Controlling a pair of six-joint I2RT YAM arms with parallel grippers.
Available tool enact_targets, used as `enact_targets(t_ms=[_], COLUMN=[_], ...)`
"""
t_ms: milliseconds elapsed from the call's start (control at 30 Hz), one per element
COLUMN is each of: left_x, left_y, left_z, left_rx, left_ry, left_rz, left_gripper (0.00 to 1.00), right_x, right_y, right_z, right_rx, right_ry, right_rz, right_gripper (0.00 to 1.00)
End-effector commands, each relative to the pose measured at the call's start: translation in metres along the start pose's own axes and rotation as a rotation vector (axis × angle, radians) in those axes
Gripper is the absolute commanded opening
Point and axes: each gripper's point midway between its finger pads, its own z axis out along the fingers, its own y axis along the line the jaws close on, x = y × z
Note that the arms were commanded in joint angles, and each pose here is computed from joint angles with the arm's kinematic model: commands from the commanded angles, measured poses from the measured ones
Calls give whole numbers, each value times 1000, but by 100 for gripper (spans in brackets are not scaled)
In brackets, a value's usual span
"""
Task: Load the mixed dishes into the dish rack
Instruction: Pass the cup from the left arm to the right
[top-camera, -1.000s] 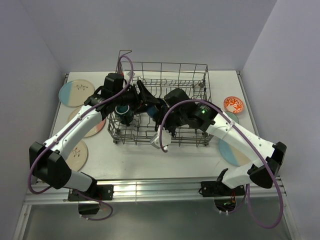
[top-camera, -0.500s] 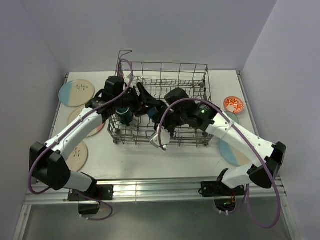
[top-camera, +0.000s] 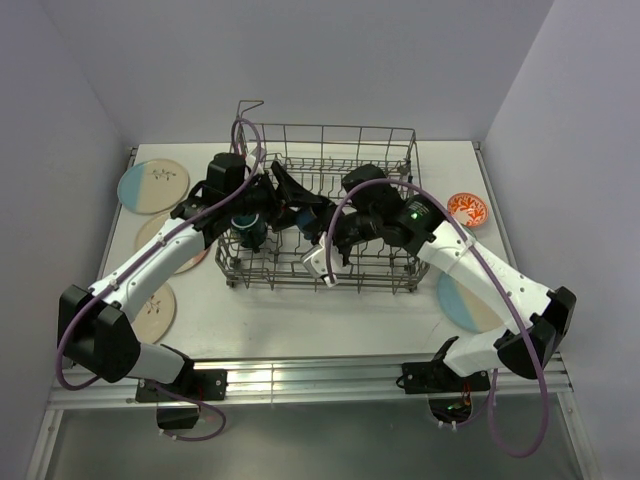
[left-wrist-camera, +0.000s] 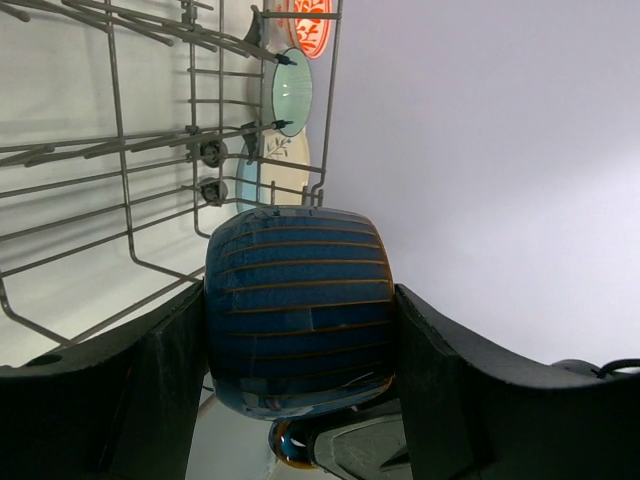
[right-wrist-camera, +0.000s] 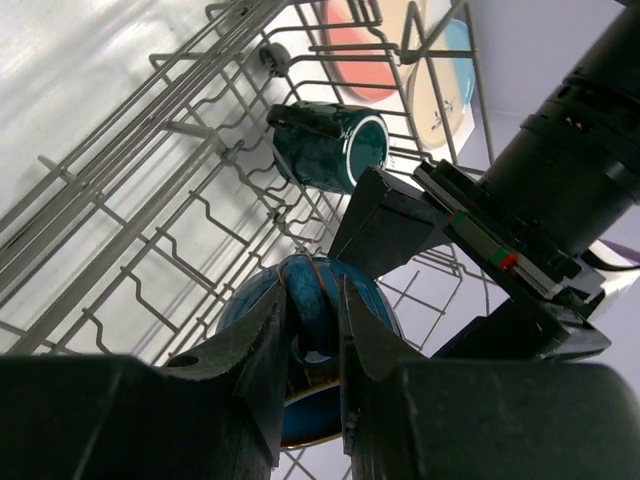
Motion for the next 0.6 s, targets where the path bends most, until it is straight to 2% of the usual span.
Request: enact_targets(t_ms=[0,133,567], left_x=[-15,-16,-18], left_y=[-48,-52,-49], left_z=[-23,-20,-11], left_rx=[163,175,152], left_ry=[-68,-55,-17], left_rz=[83,75,97], left_gripper=[65,75,77], right_x=[7,5,12], right_y=[-16,-10,-1], right_z=[-33,-32,-25], right_rx=[120,113,84], right_ry=[34,23,38], right_rz=[107,107,82], right_gripper=[0,0,0])
